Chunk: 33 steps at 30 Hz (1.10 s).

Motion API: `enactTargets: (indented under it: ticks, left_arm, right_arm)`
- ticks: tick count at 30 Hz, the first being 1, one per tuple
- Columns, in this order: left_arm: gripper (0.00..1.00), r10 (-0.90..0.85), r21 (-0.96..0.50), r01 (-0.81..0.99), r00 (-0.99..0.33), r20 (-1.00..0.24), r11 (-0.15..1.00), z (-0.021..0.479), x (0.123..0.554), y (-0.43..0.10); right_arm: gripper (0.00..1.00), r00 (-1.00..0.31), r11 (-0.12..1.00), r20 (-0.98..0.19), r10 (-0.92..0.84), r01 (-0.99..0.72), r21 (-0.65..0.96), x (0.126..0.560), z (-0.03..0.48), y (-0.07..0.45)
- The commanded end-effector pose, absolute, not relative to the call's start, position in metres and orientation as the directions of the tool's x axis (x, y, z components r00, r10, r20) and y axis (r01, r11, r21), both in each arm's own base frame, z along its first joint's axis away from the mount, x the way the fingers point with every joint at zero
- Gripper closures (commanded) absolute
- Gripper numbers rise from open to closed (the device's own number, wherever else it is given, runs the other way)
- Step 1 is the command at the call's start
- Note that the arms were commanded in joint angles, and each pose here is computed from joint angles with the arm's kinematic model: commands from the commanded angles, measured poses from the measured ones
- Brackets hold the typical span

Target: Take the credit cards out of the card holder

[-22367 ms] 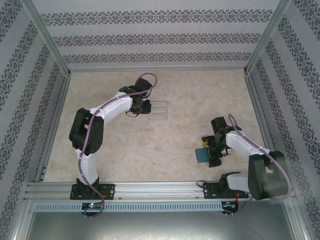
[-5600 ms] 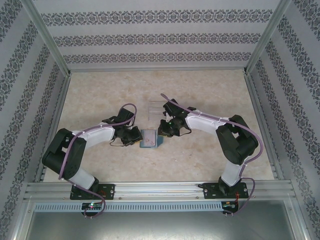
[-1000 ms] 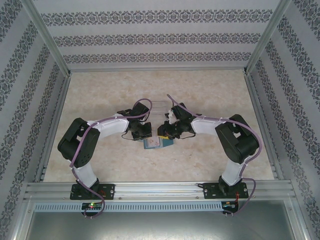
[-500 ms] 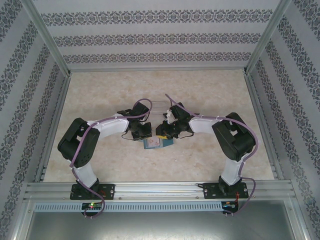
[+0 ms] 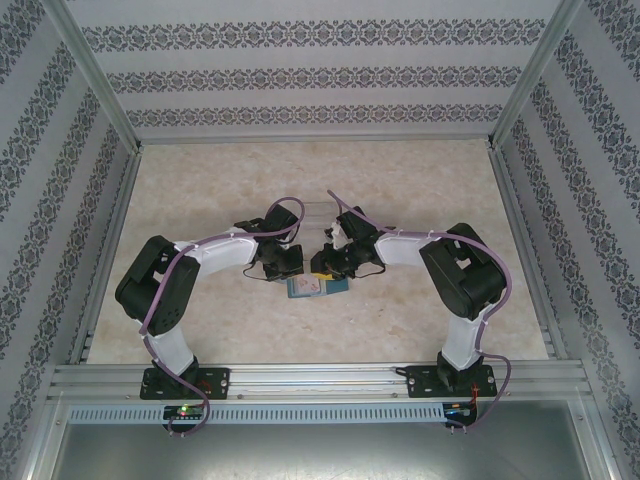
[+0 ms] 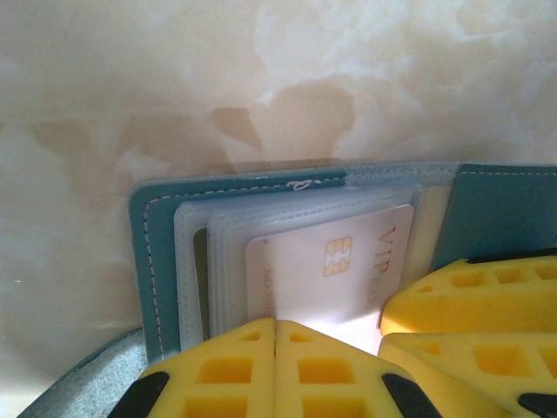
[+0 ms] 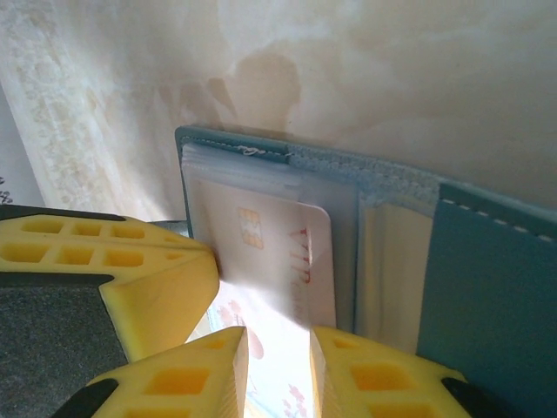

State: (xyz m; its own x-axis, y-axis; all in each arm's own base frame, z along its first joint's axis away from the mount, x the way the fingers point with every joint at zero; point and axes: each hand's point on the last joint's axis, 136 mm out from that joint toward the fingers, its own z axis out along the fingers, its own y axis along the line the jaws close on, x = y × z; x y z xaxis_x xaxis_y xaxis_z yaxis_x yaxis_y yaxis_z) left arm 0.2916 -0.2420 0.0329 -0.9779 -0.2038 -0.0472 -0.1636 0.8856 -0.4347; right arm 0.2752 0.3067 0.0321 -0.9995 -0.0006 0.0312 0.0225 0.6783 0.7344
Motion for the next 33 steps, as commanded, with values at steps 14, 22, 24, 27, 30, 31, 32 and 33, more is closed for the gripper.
enactTargets:
  ticks: [14,22,24,27,30,31,32,33]
  left_arm:
    - [0.91,-0.166,-0.389,-0.129,-0.984,-0.061,0.912,0.042,0.286,-0.239]
    - [0.88,-0.148,-0.394,-0.107,-0.986,-0.076,0.913,0.058,0.287,-0.243]
    - [0.88,-0.139,-0.388,-0.101,-0.988,-0.072,0.916,0.059,0.285,-0.245]
    - [0.88,-0.129,-0.374,-0.093,-0.989,-0.073,0.923,0.059,0.281,-0.246]
    - [0.89,-0.121,-0.363,-0.091,-0.991,-0.060,0.927,0.054,0.278,-0.247]
    - [0.89,-0.120,-0.358,-0.093,-0.991,-0.054,0.929,0.052,0.277,-0.247]
    - [0.90,-0.117,-0.353,-0.092,-0.992,-0.049,0.931,0.049,0.275,-0.247]
    - [0.90,-0.114,-0.349,-0.092,-0.993,-0.042,0.933,0.046,0.274,-0.247]
  right_arm:
    - [0.74,-1.000,0.753,0.012,-0.007,0.003,0.658,0.268,0.035,0.292]
    - [0.71,-1.000,0.718,-0.021,0.000,-0.014,0.696,0.272,0.055,0.296]
    - [0.71,-1.000,0.717,-0.021,0.004,-0.012,0.697,0.273,0.056,0.295]
    - [0.71,-1.000,0.722,-0.021,0.013,-0.005,0.692,0.275,0.054,0.292]
    - [0.71,-0.999,0.737,-0.021,0.024,0.003,0.676,0.276,0.050,0.287]
    - [0.71,-0.999,0.742,-0.023,0.025,0.003,0.670,0.276,0.048,0.286]
    - [0.71,-0.999,0.747,-0.022,0.025,0.004,0.664,0.275,0.046,0.285]
    - [0.71,-0.999,0.751,-0.019,0.026,0.007,0.660,0.274,0.044,0.283]
